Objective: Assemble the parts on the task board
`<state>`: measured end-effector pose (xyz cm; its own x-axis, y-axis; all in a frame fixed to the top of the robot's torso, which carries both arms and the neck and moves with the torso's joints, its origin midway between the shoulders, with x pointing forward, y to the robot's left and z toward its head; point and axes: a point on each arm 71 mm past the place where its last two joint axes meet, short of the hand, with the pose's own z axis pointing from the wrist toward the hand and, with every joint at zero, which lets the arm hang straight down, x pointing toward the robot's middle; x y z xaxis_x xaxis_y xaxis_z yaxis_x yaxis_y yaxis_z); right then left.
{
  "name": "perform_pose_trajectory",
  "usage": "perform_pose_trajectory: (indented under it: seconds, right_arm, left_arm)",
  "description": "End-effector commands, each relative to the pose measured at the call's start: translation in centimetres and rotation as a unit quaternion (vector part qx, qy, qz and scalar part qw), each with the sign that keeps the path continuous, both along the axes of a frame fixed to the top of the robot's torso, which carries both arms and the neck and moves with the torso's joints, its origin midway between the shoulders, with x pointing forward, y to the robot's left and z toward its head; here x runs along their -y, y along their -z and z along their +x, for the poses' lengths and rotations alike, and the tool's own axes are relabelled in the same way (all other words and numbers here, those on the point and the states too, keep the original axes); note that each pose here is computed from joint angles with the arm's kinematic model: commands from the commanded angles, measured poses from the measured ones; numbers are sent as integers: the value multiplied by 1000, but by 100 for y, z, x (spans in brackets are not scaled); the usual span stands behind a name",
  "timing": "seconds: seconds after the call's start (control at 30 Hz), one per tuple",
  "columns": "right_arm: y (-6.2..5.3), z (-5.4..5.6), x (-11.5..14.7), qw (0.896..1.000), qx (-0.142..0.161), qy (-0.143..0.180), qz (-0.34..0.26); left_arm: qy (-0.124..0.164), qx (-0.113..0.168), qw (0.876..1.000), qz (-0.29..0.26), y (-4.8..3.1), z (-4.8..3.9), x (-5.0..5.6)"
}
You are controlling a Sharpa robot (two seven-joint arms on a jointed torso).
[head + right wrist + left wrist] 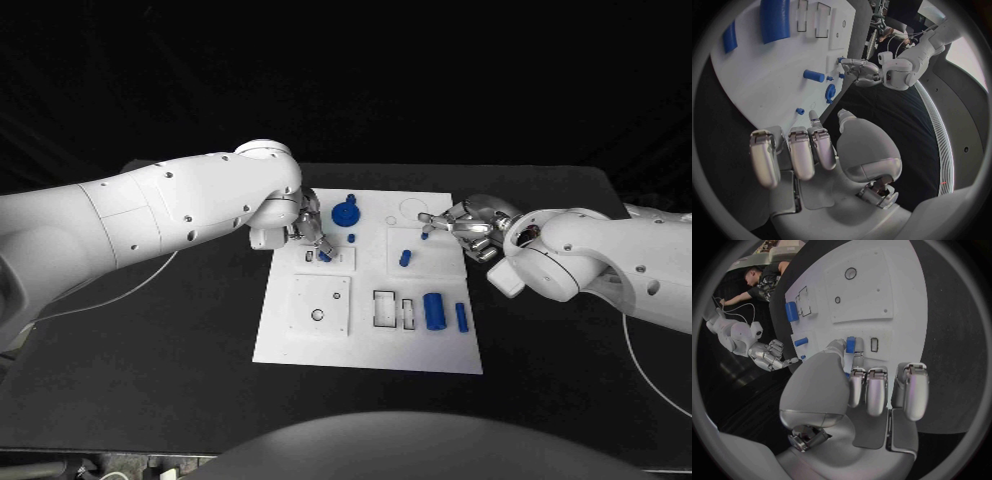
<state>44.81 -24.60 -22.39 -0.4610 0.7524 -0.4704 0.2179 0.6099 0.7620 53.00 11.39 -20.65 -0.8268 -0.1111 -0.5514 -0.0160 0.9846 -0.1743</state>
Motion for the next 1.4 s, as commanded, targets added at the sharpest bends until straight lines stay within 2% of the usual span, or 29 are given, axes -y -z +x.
perform_pose_trajectory:
  seconds: [0.03, 0.9, 1.4]
  right_arm:
    - [4, -8, -10, 1000, -1, -8, -2]
    - [3, -9, -17, 1000, 0, -8, -2]
    - [2, -12, -14, 1000, 0, -7, -2]
  left_arm:
    - [-9, -1, 1000, 14, 3, 1, -15]
    - [-14, 9, 1000, 13, -4, 23, -14]
    - [-10, 3, 1000, 20, 13, 23, -7]
